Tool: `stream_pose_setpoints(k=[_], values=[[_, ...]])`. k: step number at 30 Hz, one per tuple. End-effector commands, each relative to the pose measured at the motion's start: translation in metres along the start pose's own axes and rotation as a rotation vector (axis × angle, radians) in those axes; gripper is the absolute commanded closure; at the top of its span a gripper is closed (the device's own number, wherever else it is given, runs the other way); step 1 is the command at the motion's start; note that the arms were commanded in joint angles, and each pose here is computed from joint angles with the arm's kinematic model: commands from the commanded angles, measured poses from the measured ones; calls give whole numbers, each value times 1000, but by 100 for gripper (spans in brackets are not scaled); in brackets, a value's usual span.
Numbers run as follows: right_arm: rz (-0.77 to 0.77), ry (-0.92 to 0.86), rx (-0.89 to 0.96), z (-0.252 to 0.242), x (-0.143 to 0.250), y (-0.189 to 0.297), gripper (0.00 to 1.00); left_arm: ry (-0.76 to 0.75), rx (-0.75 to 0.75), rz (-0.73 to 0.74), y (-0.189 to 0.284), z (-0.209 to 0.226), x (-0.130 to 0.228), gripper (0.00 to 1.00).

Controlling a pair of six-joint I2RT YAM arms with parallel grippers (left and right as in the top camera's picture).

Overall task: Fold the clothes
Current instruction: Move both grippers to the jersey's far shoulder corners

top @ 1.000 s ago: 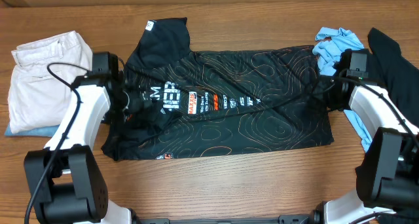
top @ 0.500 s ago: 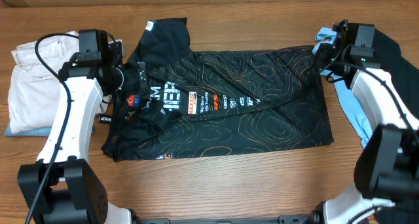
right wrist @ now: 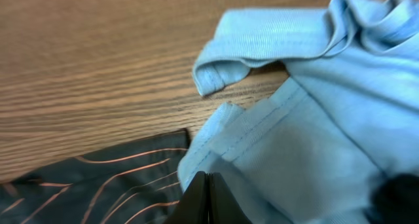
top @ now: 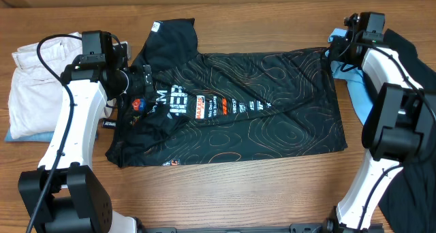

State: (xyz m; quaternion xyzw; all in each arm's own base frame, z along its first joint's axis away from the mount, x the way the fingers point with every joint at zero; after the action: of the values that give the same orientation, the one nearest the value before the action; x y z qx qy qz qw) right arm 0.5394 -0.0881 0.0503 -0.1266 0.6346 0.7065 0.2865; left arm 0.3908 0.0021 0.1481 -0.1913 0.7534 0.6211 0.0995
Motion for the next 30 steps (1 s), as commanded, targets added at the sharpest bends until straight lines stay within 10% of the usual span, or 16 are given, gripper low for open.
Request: stream_pose_setpoints(k=[1, 13, 21, 30], values=[[27, -7, 20, -12, 8, -20, 96, -25, 16, -28, 9, -5, -6, 2], [23, -249, 304, -123, 16, -9, 94, -25, 19, -28, 9, -5, -6, 1], [36, -83, 131, -64, -14, 11, 29, -51, 29, -159, 12, -9, -36, 0], [-12, 45, -24, 44, -55, 83, 23, -106, 24, -232, 14, -12, -79, 0]])
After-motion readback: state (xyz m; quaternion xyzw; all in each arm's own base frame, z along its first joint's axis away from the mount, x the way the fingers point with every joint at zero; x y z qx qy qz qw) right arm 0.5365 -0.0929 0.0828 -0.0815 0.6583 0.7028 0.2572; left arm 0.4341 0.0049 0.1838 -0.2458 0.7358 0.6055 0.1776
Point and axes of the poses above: each gripper's point midway between its finger pads, its own y axis back along the fingers, its own z axis along the line the jaws close on, x = y × z, the point moved 2 cm from there along y, back along the fingers, and after that the axes turned 2 degrees about -y, right-handed, at the moved point
